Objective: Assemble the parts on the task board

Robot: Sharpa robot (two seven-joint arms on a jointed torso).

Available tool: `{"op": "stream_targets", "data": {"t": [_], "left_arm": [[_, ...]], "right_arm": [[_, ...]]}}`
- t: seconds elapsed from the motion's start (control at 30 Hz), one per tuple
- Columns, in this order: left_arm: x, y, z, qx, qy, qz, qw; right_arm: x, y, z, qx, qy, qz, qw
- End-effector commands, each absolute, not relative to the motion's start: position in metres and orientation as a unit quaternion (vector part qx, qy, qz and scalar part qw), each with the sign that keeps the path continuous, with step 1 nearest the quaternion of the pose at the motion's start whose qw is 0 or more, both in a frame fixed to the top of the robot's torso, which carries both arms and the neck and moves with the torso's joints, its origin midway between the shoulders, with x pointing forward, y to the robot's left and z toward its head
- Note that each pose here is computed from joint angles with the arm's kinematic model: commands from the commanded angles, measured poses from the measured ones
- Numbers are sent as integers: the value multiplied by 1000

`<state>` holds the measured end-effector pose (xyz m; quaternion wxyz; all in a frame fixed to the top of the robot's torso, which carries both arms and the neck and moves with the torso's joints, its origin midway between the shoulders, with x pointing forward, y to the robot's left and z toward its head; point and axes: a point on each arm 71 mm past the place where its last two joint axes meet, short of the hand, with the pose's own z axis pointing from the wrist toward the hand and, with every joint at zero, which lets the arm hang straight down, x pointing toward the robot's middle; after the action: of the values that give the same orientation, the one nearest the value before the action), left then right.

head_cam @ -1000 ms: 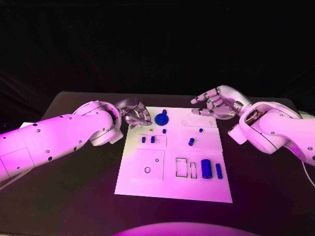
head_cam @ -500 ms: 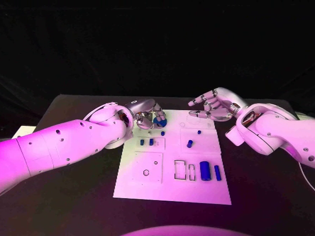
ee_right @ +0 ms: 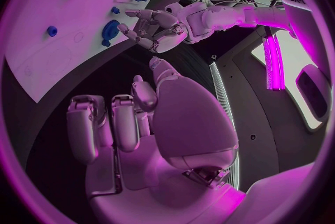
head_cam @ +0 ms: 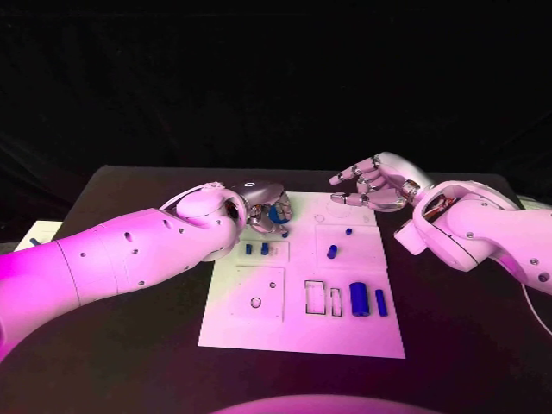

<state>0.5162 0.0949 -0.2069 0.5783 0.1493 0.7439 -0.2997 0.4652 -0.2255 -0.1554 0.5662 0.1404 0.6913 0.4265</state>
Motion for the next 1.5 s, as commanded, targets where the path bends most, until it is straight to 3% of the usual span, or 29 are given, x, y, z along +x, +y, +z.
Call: {"op": "stream_targets", "data": {"t": [0.03, 1.5], "left_arm": [[517, 94, -213, 169, 760, -274, 564], [520, 80, -228, 176, 788, -252, 533]], "right_arm": [[466, -226, -154, 138, 685, 423, 577], [466, -221, -154, 135, 684, 427, 576]]}}
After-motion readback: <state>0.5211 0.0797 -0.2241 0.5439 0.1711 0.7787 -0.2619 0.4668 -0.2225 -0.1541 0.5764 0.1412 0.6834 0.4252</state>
